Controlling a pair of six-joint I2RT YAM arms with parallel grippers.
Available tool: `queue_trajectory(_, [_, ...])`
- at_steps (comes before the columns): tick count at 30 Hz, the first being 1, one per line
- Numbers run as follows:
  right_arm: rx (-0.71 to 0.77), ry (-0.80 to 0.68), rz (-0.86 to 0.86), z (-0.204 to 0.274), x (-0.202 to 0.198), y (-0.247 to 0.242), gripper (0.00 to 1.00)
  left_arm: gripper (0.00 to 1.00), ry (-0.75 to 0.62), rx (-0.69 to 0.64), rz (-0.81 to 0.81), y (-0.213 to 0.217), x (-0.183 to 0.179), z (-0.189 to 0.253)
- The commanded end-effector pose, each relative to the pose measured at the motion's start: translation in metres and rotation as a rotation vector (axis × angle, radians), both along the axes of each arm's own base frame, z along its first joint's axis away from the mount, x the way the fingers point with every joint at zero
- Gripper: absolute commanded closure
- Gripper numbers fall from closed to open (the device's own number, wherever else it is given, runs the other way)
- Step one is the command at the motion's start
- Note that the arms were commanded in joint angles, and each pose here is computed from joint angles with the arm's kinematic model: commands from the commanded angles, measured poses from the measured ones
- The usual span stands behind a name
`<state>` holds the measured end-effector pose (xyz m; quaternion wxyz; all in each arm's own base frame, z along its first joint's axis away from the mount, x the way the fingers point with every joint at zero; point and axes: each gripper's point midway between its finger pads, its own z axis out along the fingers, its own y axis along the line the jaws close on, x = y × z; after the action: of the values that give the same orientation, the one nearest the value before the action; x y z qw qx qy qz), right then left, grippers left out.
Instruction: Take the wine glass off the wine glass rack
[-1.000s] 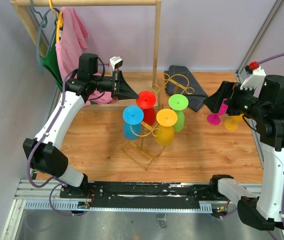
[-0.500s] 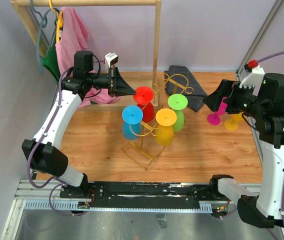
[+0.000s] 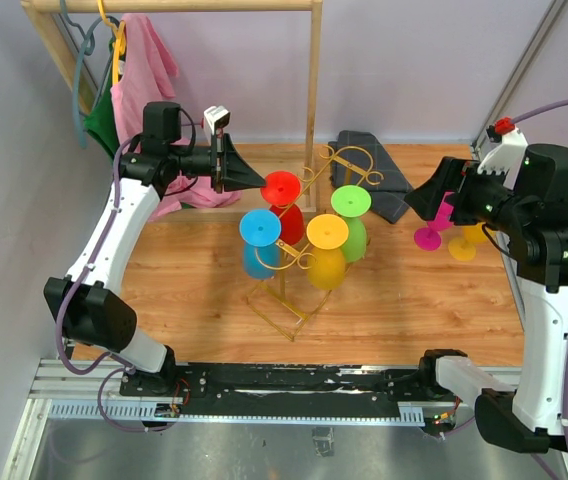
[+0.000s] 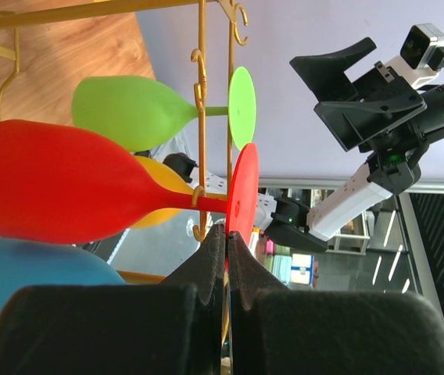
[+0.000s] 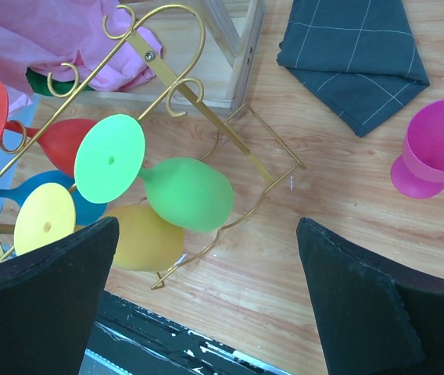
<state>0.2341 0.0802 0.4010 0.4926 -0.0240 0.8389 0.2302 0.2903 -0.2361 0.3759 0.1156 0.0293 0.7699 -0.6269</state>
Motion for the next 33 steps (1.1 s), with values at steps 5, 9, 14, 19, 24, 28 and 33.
queue_trajectory(5, [0.006, -0.023, 0.009, 0.003, 0.007, 0.001, 0.01, 1.00, -0.014, -0.018, -0.012, 0.005, -0.001, 0.010])
queue_trajectory(9, [0.010, -0.022, 0.012, 0.004, 0.009, 0.001, 0.01, 1.00, -0.013, -0.018, -0.016, 0.005, -0.005, 0.009])
queue_trajectory(14, [0.011, -0.023, 0.015, 0.004, 0.011, 0.002, 0.01, 1.00, -0.004, -0.018, -0.019, 0.005, -0.007, 0.006])
queue_trajectory(19, [0.010, -0.021, 0.013, 0.002, 0.009, 0.001, 0.01, 1.00, -0.003, -0.019, -0.021, 0.005, -0.008, 0.006])
queue_trajectory(24, [0.008, -0.022, 0.011, 0.002, 0.008, 0.001, 0.02, 1.00, -0.004, -0.019, -0.022, 0.006, -0.011, 0.007])
queue_trajectory(28, [0.009, -0.023, 0.011, 0.002, 0.007, 0.001, 0.02, 1.00, -0.004, -0.018, -0.018, 0.006, -0.011, 0.006])
queue_trajectory(33, [0.010, -0.026, 0.012, 0.003, 0.006, 0.001, 0.02, 1.00, -0.005, -0.018, -0.017, 0.007, -0.015, 0.007])
